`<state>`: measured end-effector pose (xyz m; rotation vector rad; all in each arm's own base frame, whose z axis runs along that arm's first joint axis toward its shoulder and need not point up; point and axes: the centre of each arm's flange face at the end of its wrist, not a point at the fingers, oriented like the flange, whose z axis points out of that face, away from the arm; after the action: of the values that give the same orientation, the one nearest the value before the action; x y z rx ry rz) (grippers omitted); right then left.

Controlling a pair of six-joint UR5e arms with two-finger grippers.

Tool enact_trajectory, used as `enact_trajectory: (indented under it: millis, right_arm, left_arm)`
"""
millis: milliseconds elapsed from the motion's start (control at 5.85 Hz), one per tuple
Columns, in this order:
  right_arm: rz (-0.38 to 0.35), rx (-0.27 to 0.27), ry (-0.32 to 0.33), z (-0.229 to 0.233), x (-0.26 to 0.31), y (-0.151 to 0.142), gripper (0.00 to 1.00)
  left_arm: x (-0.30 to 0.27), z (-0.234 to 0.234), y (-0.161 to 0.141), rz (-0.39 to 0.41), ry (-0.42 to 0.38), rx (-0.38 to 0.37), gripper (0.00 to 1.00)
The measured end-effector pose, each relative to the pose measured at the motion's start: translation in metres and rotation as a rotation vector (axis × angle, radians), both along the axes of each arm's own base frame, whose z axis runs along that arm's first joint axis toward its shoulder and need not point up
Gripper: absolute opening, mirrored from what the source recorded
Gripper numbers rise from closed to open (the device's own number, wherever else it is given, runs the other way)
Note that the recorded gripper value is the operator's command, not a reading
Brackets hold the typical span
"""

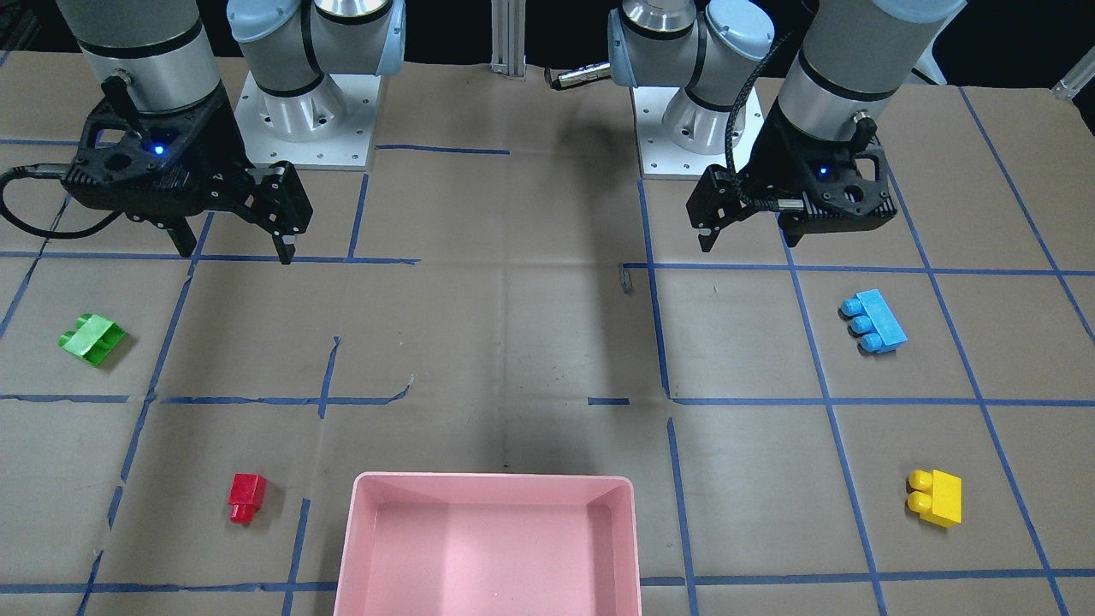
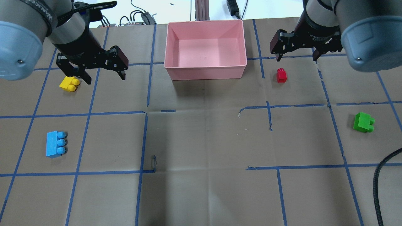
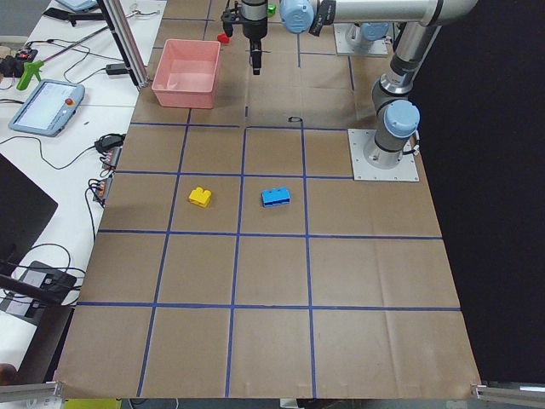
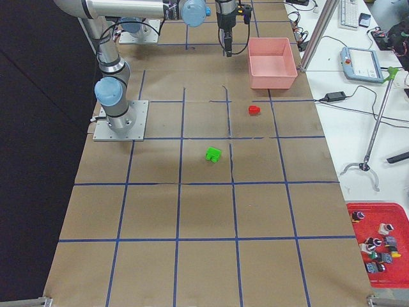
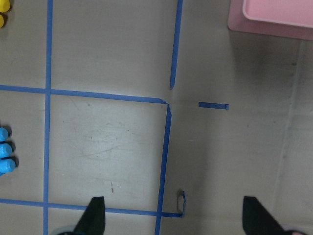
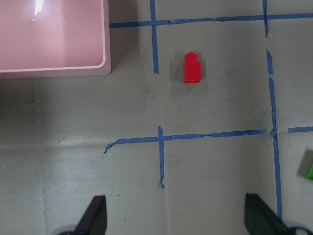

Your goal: Put all blocks into box

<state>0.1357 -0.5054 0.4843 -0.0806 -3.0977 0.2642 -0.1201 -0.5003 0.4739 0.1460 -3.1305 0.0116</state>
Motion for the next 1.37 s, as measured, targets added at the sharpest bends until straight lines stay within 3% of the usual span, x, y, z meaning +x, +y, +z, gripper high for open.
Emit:
enact_trajectory:
  millis: [513,684,855,1026,1197,1368]
  right_arm:
    - [-0.001,0.012,0.002,-0.005,-0.004,0.002,1.0]
    - [-0.006,0.014,0.006,-0.005,-0.015,0.001,1.0]
    - [0.041,0.016,0.021,-0.005,-0.037,-0.003,1.0]
    - [0.142,0.026,0.05,-0.005,-0.088,-0.01,1.0]
    - [0.181,0.047,0.065,-0.01,-0.159,-0.012,1.0]
    - [0.153,0.078,0.054,-0.028,-0.229,-0.004,1.0]
  left_arm:
    - [0.025,-0.002,-0.004,0.017,0.0,0.011,0.99]
    - [0.065,-0.004,-0.009,0.028,0.001,0.014,0.99]
    - [0.123,-0.008,-0.011,0.048,0.004,0.024,0.99]
    - [0.19,-0.019,-0.003,0.079,0.015,0.044,0.99]
    - [0.251,-0.03,0.012,0.106,0.03,0.061,0.99]
    - [0.297,-0.04,0.03,0.135,0.043,0.074,0.98]
